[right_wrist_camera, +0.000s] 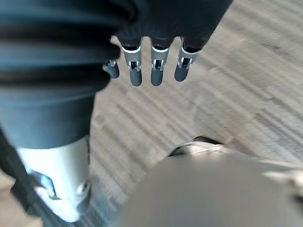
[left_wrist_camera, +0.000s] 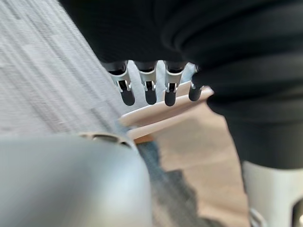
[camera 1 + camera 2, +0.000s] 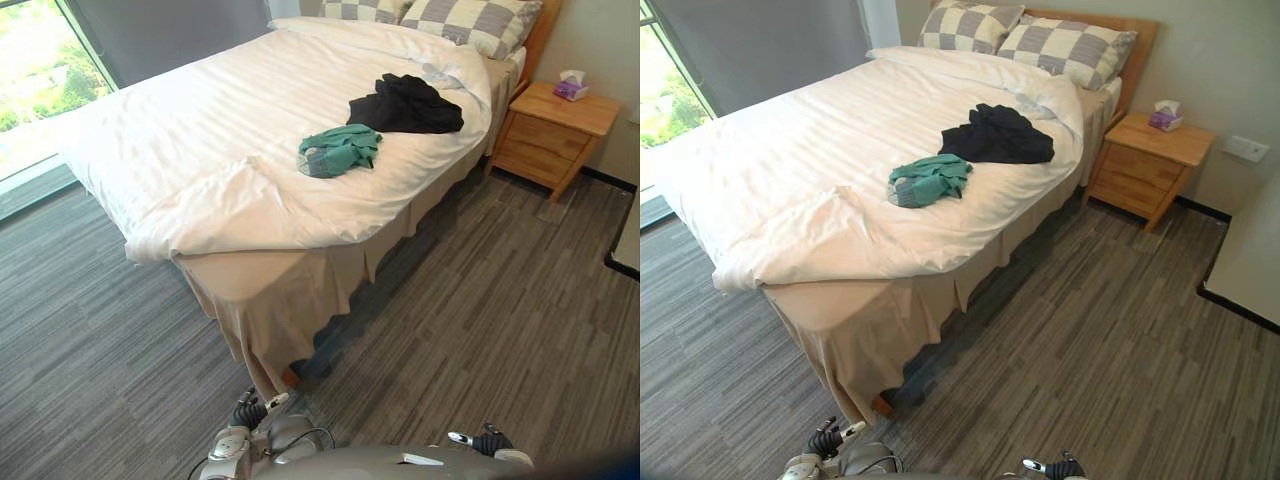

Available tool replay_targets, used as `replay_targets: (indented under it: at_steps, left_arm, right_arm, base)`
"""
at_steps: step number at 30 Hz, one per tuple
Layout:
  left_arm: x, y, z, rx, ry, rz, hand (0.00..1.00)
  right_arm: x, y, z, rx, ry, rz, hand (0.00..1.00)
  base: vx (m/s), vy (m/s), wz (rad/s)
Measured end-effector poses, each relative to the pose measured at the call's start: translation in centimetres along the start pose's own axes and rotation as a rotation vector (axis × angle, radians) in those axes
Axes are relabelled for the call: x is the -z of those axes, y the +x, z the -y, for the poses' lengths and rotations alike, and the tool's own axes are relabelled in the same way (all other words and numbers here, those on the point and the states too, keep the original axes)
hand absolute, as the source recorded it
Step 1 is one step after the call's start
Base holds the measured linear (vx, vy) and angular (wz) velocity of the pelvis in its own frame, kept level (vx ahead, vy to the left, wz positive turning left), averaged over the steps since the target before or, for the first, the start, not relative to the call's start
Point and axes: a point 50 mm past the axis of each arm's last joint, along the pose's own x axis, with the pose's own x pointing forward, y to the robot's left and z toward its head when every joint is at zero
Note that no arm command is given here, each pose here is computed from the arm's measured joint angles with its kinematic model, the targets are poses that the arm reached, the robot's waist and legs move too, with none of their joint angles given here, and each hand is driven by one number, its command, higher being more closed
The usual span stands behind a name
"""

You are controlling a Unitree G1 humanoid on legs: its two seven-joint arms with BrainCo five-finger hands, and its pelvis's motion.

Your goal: Tidy the bed and pick cloth on bed and put in laundry

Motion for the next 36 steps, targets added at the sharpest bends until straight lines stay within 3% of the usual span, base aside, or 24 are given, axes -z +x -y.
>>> replay_targets:
  at_steps: [4, 7, 16, 28, 31, 36]
  left_arm:
    - [-2.0, 0.4, -0.1, 0.0, -0.006, 0.06, 0.0]
    - [-1.0, 0.2, 0.4, 0.009, -0.017, 0.028, 0.0]
    - [-0.2, 0.1, 0.8, 0.03, 0.022, -0.013, 0.0]
    - [0.9, 0.0, 0.6, 0.017, 0.011, -0.047, 0.0]
    - [1.3, -0.2, -0.5, -0.039, -0.068, -0.056, 0.0]
    - [3.0, -0.9, -3.1, -0.225, -0.403, -0.103, 0.0]
  right_arm:
    - [-1.8, 0.1, -2.4, -0.058, 0.01, 0.042, 0.0]
    - [-2.6, 0.0, -3.4, -0.08, 0.032, 0.071, 0.0]
    - [-3.8, -0.2, -4.3, -0.097, 0.09, 0.123, 0.0]
    - [-2.5, -0.2, -4.6, -0.103, 0.114, 0.067, 0.0]
    - [-2.2, -0.3, -5.0, -0.111, 0.109, 0.055, 0.0]
    - [-1.7, -0.3, -5.1, -0.108, 0.122, 0.038, 0.0]
  base:
    - [0.27, 0.114, 0.69]
    - [0.21, 0.112, 0.47]
    - [0.19, -0.035, 0.81]
    - [0.12, -0.22, 0.35]
    - [0.02, -0.016, 0.05]
    - [0.0, 0.009, 0.13]
